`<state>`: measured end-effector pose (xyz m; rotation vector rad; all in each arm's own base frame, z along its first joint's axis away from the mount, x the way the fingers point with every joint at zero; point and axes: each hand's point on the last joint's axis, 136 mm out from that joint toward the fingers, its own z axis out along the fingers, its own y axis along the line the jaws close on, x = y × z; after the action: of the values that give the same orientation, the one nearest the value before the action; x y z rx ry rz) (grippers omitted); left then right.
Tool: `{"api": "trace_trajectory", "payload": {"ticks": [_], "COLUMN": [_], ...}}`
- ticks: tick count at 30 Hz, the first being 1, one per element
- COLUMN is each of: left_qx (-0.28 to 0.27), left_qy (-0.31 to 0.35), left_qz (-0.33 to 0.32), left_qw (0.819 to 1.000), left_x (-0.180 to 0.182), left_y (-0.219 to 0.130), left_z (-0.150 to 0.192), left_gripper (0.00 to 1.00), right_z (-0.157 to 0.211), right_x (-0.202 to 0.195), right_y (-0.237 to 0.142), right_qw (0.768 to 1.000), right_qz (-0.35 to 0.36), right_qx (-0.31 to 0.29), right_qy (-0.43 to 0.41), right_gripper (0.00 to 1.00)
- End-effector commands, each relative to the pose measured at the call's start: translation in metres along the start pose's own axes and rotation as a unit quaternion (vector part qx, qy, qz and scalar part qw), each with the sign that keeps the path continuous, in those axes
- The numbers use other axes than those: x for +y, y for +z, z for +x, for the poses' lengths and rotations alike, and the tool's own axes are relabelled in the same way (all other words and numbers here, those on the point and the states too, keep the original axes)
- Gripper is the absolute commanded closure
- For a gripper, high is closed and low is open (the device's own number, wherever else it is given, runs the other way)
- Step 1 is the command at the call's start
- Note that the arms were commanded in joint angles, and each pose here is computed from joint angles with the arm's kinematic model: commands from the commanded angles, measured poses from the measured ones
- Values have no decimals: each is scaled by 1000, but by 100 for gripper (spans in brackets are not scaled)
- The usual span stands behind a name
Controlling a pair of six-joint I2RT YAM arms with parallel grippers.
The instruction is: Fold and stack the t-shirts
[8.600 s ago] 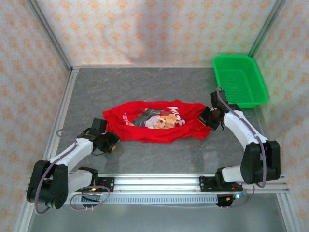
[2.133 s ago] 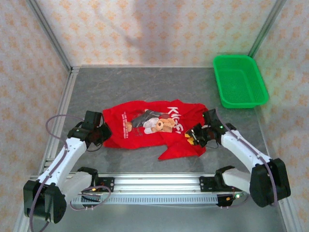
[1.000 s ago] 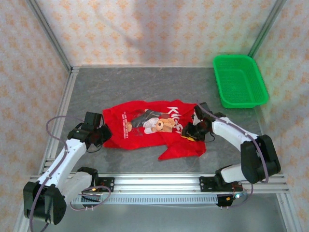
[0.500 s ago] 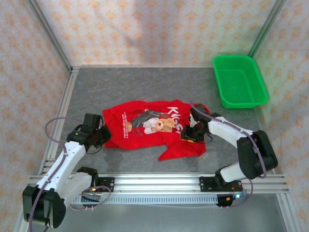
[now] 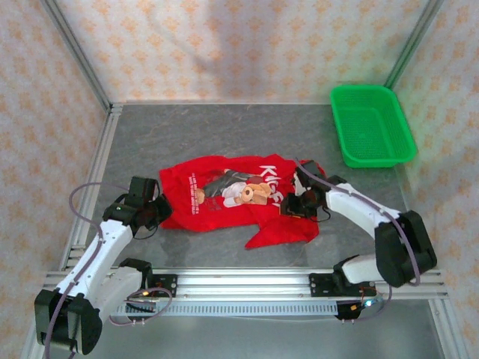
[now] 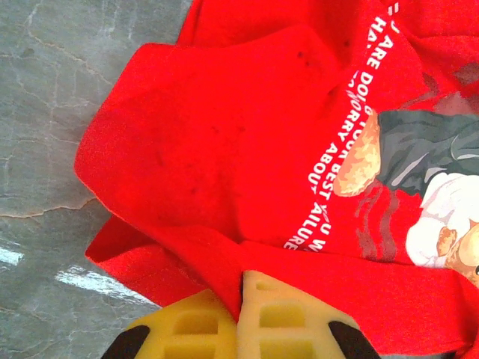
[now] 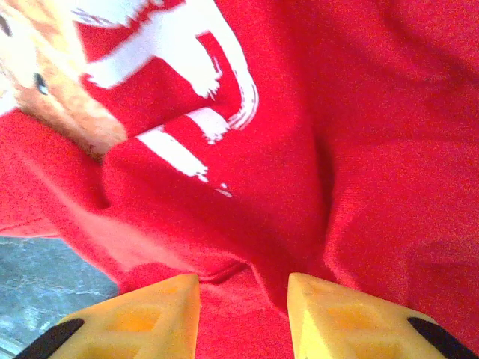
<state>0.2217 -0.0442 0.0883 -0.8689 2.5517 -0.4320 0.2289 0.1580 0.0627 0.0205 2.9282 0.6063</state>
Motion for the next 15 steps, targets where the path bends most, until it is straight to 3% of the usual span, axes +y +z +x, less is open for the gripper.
{"api": "trace_trajectory", "payload": {"ticks": [1, 15], "left_qx": [1, 4], "left_qy": [-2, -2], "left_qz": [-19, -20], "left_qw": [1000, 1000], "left_x": [11, 12], "left_y": [0, 1], "left_z": [4, 6], "left_gripper": [100, 100], "right_z": [-5, 4], "right_x": [3, 12], "right_y": [-18, 7], "right_qw": [1000, 999], "right_qz": [8, -31], "right_qx": [-23, 10], "right_qy": [-5, 23], "right_gripper": [64, 63]}}
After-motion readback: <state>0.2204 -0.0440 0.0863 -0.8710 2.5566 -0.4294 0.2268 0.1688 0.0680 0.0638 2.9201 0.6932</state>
